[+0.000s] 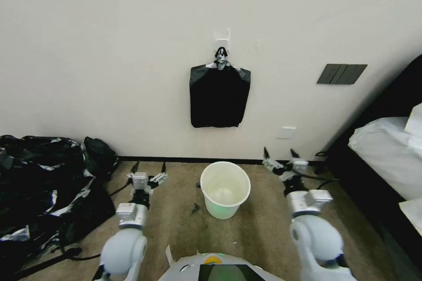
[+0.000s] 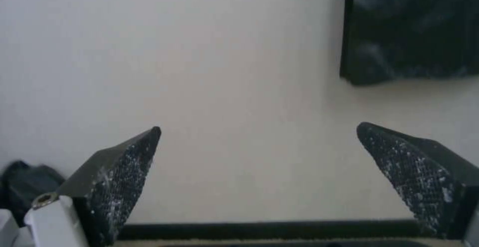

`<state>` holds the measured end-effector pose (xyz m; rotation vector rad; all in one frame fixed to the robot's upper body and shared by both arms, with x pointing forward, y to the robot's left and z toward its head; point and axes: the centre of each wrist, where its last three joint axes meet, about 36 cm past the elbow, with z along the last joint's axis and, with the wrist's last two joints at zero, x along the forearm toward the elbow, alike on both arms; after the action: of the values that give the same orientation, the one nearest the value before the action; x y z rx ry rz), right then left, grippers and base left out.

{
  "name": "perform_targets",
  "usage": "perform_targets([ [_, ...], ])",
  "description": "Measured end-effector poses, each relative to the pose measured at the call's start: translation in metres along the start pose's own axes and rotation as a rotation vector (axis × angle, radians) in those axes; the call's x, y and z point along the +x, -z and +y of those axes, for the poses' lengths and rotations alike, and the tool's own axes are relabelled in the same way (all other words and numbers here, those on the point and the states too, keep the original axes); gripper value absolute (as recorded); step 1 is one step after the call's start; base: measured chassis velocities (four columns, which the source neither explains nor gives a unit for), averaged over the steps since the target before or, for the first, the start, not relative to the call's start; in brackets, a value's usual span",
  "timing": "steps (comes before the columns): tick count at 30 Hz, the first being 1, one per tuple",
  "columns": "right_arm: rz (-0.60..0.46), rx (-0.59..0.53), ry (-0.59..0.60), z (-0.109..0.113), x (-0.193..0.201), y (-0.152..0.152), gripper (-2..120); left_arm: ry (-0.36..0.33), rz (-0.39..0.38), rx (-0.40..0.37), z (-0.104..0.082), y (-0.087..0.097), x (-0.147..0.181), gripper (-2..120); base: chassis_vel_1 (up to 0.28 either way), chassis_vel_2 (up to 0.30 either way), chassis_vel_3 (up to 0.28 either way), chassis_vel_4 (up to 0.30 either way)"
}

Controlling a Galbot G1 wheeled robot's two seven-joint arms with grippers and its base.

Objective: Place a trash bag onto the trash bin.

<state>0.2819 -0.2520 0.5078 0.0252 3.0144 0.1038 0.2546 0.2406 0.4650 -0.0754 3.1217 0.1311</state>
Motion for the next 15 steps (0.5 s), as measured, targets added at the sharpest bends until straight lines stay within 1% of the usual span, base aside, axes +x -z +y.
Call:
perform_targets([
  [1, -0.015, -0.007, 0.003, 0.0, 0.002, 0.009, 100, 0.003, -0.007, 0.0, 0.001, 0.01, 0.004, 100, 0.0, 0.0, 0.0, 0.0],
  [2, -0.015, -0.007, 0.003, 0.0, 0.002, 0.009, 100, 0.003, -0.007, 0.0, 0.001, 0.01, 0.004, 100, 0.0, 0.0, 0.0, 0.0],
  [5, -0.02, -0.013, 0.006, 0.0, 0.003, 0.015, 100, 0.011, -0.032, -0.001, 0.004, 0.041, 0.019, 100, 0.0, 0.0, 0.0, 0.0],
  [6, -0.02, -0.013, 0.006, 0.0, 0.003, 0.015, 100, 0.011, -0.032, -0.001, 0.004, 0.041, 0.019, 100, 0.0, 0.0, 0.0, 0.0],
  [7, -0.02, -0.013, 0.006, 0.0, 0.003, 0.015, 100, 0.014, -0.035, -0.002, 0.004, 0.049, 0.023, 100, 0.0, 0.0, 0.0, 0.0],
  [12, -0.007, -0.018, 0.023, 0.0, 0.003, 0.016, 100, 0.015, -0.032, -0.002, 0.005, 0.051, 0.025, 100, 0.0, 0.0, 0.0, 0.0],
  [15, 0.084, -0.033, 0.106, 0.0, 0.003, 0.007, 100, 0.013, -0.029, 0.0, 0.005, 0.051, 0.025, 100, 0.0, 0.0, 0.0, 0.0],
])
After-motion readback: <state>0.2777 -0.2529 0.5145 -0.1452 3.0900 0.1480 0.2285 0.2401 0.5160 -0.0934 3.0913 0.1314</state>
